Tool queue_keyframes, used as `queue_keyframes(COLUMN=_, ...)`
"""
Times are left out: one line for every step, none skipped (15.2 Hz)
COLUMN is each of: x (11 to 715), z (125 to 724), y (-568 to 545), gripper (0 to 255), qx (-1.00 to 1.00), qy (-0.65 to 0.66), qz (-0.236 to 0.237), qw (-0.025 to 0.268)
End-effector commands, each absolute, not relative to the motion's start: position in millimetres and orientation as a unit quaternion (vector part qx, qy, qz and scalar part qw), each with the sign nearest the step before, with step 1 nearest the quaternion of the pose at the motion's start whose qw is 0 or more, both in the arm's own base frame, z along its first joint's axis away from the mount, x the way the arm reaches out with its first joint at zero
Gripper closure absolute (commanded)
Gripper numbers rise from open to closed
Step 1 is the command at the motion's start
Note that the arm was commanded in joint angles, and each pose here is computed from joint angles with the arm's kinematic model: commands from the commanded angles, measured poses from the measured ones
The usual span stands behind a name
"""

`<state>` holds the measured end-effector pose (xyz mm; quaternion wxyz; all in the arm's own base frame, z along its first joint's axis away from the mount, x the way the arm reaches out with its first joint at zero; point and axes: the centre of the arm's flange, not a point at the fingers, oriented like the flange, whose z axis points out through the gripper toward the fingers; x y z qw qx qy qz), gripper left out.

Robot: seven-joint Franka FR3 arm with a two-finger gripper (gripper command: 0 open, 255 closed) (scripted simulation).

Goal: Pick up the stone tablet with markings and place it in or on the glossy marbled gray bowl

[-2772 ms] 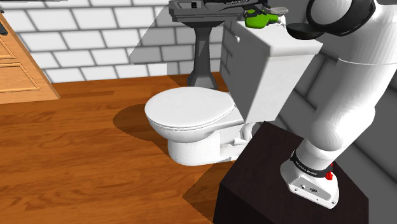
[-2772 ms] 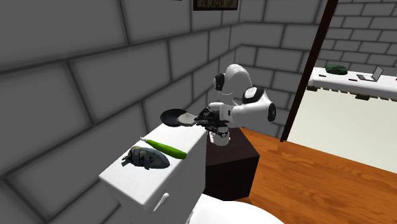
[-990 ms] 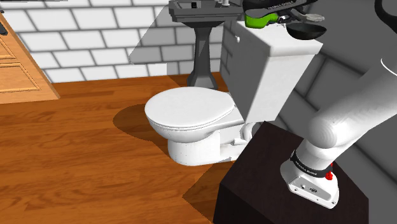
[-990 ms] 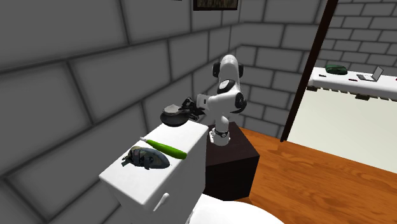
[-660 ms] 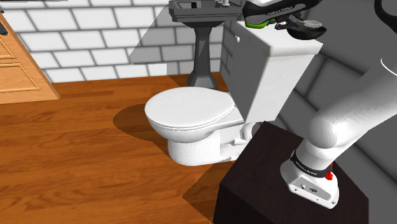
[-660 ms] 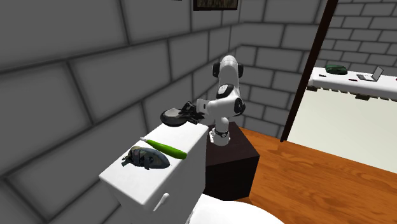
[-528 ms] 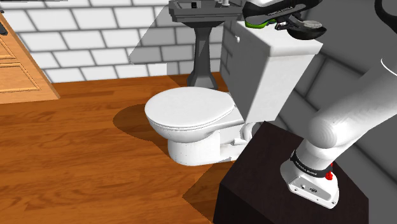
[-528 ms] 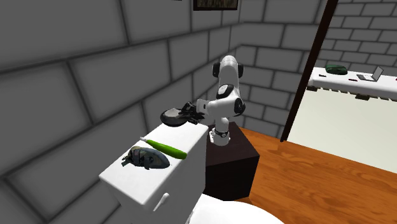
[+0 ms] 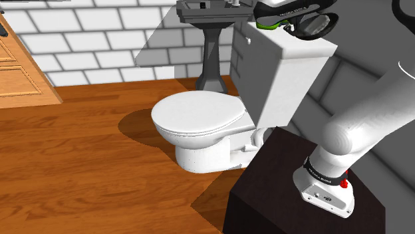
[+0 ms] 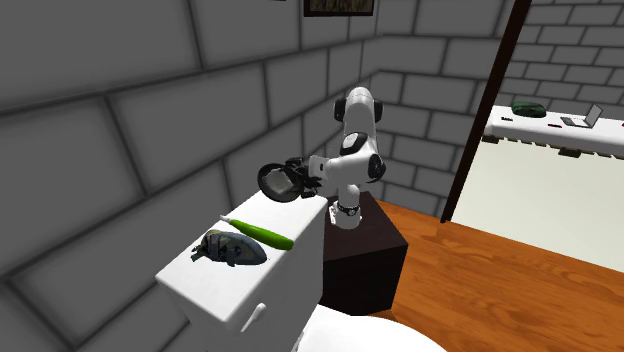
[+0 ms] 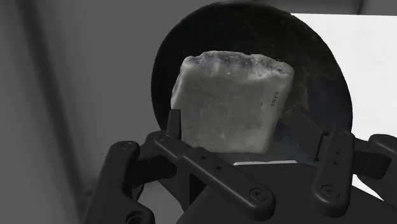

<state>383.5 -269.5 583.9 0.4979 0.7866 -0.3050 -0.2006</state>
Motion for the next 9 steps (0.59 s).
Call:
queue_keyframes(x=383.4, z=583.4, y=-269.7, gripper=0, qx=0.787, qy=-0.305, qz=-0.201, qw=0.498)
queue_keyframes(x=383.7, z=583.5, y=-269.4, gripper=0, qx=0.787, qy=-0.305, qz=-0.201, qw=0.498)
queue_keyframes(x=391.9, z=589.1, y=-260.7, gripper=0, qx=0.787, qy=-0.305, qz=-0.201, qw=0.498)
queue_keyframes(x=400.0, z=594.7, y=-252.0, gripper=0, qx=0.787, qy=-0.305, qz=-0.201, qw=0.498)
queue_keyframes(x=408.2, z=600.3, y=-243.3, gripper=0, qx=0.787, qy=-0.305, qz=-0.201, qw=0.498)
queue_keyframes(x=414.7, z=604.7, y=-236.4, gripper=0, qx=0.787, qy=-0.305, qz=-0.201, qw=0.498)
queue_keyframes(x=414.7, z=604.7, y=-236.4, gripper=0, qx=0.787, qy=-0.305, qz=-0.201, qw=0.498)
queue_keyframes(x=414.6, z=604.7, y=-236.4, gripper=0, qx=0.787, qy=-0.305, qz=-0.201, qw=0.498)
queue_keyframes(x=414.7, z=604.7, y=-236.4, gripper=0, qx=0.787, qy=-0.305, qz=-0.201, qw=0.498)
